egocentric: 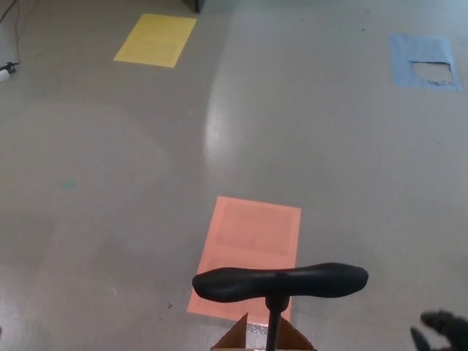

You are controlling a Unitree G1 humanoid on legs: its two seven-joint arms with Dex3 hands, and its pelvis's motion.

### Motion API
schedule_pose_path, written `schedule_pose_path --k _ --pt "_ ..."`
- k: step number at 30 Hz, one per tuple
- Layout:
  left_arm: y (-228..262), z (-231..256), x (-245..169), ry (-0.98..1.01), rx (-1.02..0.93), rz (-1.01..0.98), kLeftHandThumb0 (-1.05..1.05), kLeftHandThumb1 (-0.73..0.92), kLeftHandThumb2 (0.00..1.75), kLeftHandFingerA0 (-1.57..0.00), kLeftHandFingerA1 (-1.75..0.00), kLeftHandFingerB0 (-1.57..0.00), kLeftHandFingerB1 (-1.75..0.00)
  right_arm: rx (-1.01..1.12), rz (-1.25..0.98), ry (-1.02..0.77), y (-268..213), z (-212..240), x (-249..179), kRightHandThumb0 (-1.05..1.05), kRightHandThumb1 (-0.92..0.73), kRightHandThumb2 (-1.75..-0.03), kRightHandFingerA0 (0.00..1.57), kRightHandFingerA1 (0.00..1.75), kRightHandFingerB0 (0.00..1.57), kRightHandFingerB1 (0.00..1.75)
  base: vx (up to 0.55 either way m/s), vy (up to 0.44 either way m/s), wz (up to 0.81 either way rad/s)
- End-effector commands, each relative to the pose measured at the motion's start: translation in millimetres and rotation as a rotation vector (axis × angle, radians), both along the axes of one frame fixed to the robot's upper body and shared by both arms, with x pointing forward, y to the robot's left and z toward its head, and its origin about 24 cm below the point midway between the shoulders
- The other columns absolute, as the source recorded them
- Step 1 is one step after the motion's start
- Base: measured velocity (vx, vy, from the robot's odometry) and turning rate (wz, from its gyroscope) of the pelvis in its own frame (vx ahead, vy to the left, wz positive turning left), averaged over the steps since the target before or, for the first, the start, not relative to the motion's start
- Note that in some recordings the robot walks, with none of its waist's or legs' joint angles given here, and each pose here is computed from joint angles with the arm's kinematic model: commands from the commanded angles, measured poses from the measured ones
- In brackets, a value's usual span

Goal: An air pump is kept on top of a storage box on the floor and the robot uses its right hand to press down on the handle of the pump to compress it

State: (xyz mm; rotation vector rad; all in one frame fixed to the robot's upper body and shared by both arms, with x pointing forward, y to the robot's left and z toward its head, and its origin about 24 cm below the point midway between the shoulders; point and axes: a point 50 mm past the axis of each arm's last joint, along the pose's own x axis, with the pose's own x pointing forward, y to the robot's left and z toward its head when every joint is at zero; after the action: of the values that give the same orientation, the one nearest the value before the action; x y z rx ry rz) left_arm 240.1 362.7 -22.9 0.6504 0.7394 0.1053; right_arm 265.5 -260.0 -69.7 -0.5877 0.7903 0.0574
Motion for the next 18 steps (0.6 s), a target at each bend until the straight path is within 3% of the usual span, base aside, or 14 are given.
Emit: schedule_pose_path --k 1,2,3,4,5,6,7,11,12,14,15,16,17,18 --pt "6.4 7.8 1.5 0.0 -0.013 -0.044 -0.33 0.61 1.12 0.0 -0.49 0.0 -0.49 0.092 -0.151 -0.411 -23.2 51.1 32.4 -0.68 -0.72 -1.04 0.09 0.44 0.02 0.38 0.0 0.0 0.0" --pt "6.6 8.5 2.7 -0.003 -0.017 -0.036 -0.64 0.88 0.67 -0.14 -0.31 -0.11 -0.24 0.131 -0.171 -0.517 -25.3 64.8 38.4 -0.73 -0.91 -0.67 0.17 0.31 0.12 0.26 0.0 0.0 0.0" --pt "6.6 8.8 3.3 -0.004 -0.02 -0.03 -0.64 0.88 0.67 -0.14 -0.31 -0.11 -0.24 0.151 -0.18 -0.577 -26.7 72.6 40.9 -0.73 -0.91 -0.67 0.17 0.31 0.12 0.26 0.0 0.0 0.0" --pt "6.4 9.4 4.5 -0.008 -0.028 -0.022 -0.66 0.65 0.97 -0.09 -0.46 0.0 -0.34 0.192 -0.194 -0.679 -28.9 86.9 44.6 -0.36 -0.52 -1.09 0.01 0.49 0.0 0.47 0.0 0.0 0.0" --pt "6.1 9.9 5.3 -0.012 -0.034 -0.019 -0.66 0.65 0.97 -0.09 -0.46 0.0 -0.34 0.217 -0.201 -0.731 -29.8 94.8 46.3 -0.36 -0.52 -1.09 0.01 0.49 0.0 0.47 0.0 0.0 0.0" --pt "6.3 11.8 7.3 -0.018 -0.04 -0.015 -0.62 0.67 0.98 -0.07 -0.45 0.0 -0.34 0.209 -0.182 -0.816 -30.5 109.6 48.4 -0.87 -0.78 -1.09 0.04 0.41 0.03 0.35 0.0 0.0 0.0" --pt "6.7 14.9 10.2 -0.027 -0.04 -0.015 -0.68 0.66 0.97 -0.1 -0.46 0.0 -0.3 0.223 -0.161 -0.952 -30.4 132.7 48.8 -0.82 -0.74 -1.08 0.0 0.36 0.15 0.37 0.0 0.0 0.0" --pt "7.1 21.7 16.7 -0.058 -0.05 -0.008 -0.68 0.7 1.0 -0.02 -0.42 -0.01 -0.27 0.182 -0.048 -1.342 -27.9 222.5 28.4 -0.76 -0.76 -1.07 0.14 0.45 0.01 0.36 0.0 0.0 0.0" --pt "8.3 25.3 19.0 -0.071 -0.055 -0.003 -0.67 0.7 1.0 -0.02 -0.4 -0.01 -0.27 0.155 0.007 -1.462 -25.2 253.9 17.7 -0.74 -0.91 -0.7 0.17 0.28 0.11 0.24 0.0 0.0 0.0" --pt "9.6 28.2 20.6 -0.083 -0.061 0.005 -0.66 0.7 1.02 -0.01 -0.35 -0.01 -0.26 0.129 0.065 -1.591 -24.1 292.7 3.5 -0.74 -0.91 -0.68 0.23 0.28 0.16 0.26 0.0 0.0 0.0" --pt "10.0 29.6 21.6 -0.09 -0.066 0.01 -0.66 0.71 1.03 -0.01 -0.33 0.0 -0.26 0.128 0.115 -1.682 -24.2 326.2 -11.2 -0.36 -0.51 -1.09 0.0 0.47 0.0 0.48 0.0 0.0 0.0" --pt "10.2 30.1 22.0 -0.092 -0.068 0.012 -0.66 0.71 1.03 -0.01 -0.33 0.0 -0.26 0.125 0.138 -1.703 -23.9 337.0 -16.6 -0.36 -0.51 -1.09 0.0 0.47 0.0 0.48 0.0 0.0 0.0" --pt "10.2 30.9 22.6 -0.098 -0.073 0.013 -0.77 0.73 1.01 -0.06 -0.26 -0.06 -0.18 0.125 0.195 -1.725 -24.2 358.2 -25.5 -0.75 -0.71 -1.07 0.07 0.42 0.01 0.32 0.0 0.0 0.0" --pt "10.3 32.3 23.5 -0.106 -0.075 0.01 -0.8 0.76 1.02 -0.06 -0.24 -0.06 -0.16 0.122 0.295 -1.746 -23.2 385.6 -37.5 -0.75 -0.71 -1.08 0.05 0.42 0.02 0.31 0.0 0.0 0.0"
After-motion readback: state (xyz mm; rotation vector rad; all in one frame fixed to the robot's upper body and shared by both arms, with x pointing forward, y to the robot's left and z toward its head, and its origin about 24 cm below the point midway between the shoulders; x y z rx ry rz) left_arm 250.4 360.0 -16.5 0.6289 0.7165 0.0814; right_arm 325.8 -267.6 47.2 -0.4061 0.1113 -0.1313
